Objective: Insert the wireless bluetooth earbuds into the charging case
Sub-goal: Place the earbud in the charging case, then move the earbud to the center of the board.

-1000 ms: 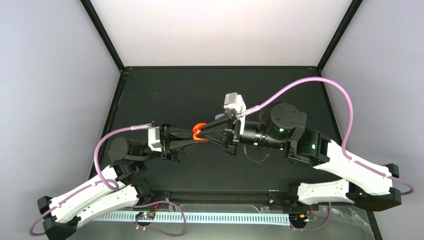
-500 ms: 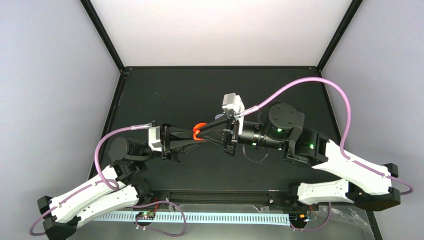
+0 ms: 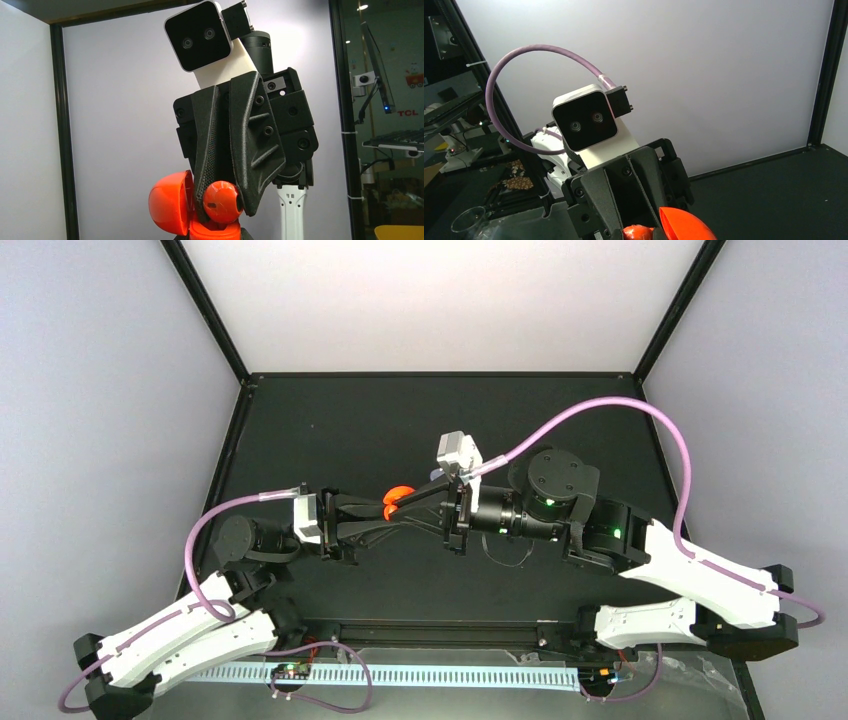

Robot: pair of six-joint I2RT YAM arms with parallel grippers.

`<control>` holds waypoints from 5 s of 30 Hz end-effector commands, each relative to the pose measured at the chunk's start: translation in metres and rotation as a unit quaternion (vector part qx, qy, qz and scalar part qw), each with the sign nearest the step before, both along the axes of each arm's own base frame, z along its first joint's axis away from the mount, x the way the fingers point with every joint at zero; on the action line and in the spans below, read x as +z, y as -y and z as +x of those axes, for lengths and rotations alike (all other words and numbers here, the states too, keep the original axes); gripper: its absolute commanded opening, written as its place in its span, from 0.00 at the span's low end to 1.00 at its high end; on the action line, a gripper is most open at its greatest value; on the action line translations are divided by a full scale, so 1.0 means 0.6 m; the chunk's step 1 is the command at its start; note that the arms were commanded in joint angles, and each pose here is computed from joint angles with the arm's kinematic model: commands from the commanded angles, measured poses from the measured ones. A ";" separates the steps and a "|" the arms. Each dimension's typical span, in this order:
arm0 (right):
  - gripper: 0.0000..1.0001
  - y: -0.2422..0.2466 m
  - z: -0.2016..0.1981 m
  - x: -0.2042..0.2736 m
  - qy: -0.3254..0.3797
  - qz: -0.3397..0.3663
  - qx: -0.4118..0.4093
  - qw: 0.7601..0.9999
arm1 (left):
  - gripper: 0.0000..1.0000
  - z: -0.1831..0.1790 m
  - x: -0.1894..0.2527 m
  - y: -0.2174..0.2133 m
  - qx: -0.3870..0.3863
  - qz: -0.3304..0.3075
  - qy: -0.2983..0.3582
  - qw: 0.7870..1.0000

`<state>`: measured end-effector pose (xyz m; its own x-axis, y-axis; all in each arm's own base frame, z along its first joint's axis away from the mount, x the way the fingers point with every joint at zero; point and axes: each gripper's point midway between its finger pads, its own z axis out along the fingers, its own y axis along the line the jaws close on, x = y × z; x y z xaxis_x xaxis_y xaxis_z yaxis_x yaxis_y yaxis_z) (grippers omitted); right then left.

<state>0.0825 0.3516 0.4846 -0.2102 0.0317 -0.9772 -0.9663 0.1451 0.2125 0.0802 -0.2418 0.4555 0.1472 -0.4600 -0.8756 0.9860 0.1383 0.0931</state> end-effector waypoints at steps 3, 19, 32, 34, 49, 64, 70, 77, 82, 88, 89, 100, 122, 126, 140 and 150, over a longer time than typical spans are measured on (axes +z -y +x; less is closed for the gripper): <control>0.10 0.004 0.008 -0.013 0.002 -0.012 -0.018 1.000 | 0.02 -0.024 0.047 -0.026 -0.006 -0.039 0.027 0.999; 0.38 0.038 0.002 0.059 0.003 0.030 -0.025 0.999 | 0.02 -0.016 0.025 -0.018 -0.006 -0.020 0.008 1.000; 0.67 0.147 0.056 0.069 -0.006 0.064 -0.155 0.986 | 0.02 -0.023 -0.020 -0.059 0.022 0.008 -0.041 0.999; 0.67 0.125 0.086 0.014 -0.030 0.031 -0.170 0.984 | 0.02 -0.026 -0.028 -0.080 0.036 0.009 -0.055 0.998; 0.56 -0.169 0.240 -0.444 -0.176 -0.199 -0.170 0.949 | 0.02 -0.045 -0.070 -0.194 0.116 -0.009 -0.102 0.988; 0.53 -0.402 0.276 -0.579 -0.198 -0.230 -0.130 0.944 | 0.02 -0.047 -0.056 -0.190 0.118 0.002 -0.089 0.989; 0.54 -0.459 0.249 -0.601 -0.246 -0.229 -0.053 0.940 | 0.02 -0.051 -0.050 -0.195 0.115 -0.006 -0.087 0.989; 0.55 -0.484 0.259 -0.629 -0.284 -0.230 -0.047 0.929 | 0.02 -0.053 -0.045 -0.198 0.116 -0.009 -0.082 0.990; 0.56 -0.477 0.286 -0.654 -0.316 -0.237 -0.065 0.916 | 0.02 -0.051 -0.046 -0.197 0.120 -0.007 -0.083 0.989; 0.57 -0.467 0.293 -0.686 -0.332 -0.258 -0.070 0.904 | 0.01 -0.045 -0.052 -0.193 0.124 -0.002 -0.086 0.989; 0.57 -0.465 0.294 -0.689 -0.333 -0.262 -0.072 0.903 | 0.02 -0.044 -0.053 -0.192 0.124 -0.001 -0.086 0.989; 0.58 -0.444 0.300 -0.726 -0.329 -0.298 -0.100 0.890 | 0.02 -0.038 -0.060 -0.184 0.128 0.009 -0.089 0.988; 0.58 -0.332 0.347 -0.711 -0.327 -0.294 -0.163 0.883 | 0.02 -0.038 -0.064 -0.187 0.134 0.011 -0.083 0.987; 0.56 -0.336 0.350 -0.711 -0.304 -0.311 -0.166 0.885 | 0.02 -0.039 -0.063 -0.188 0.134 0.009 -0.081 0.988; 0.44 -0.355 0.350 -0.748 -0.234 -0.383 -0.178 0.876 | 0.02 -0.041 -0.064 -0.190 0.133 0.008 -0.081 0.988; 0.37 -0.362 0.359 -0.767 -0.218 -0.398 -0.183 0.872 | 0.02 -0.041 -0.062 -0.192 0.134 0.007 -0.080 0.988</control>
<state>0.2968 0.5736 0.0434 -0.6939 -0.4366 -0.5726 -0.6698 0.6834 0.2906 0.0591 -0.1335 0.4133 0.1033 -0.3997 -0.9108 0.9182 0.3904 -0.0672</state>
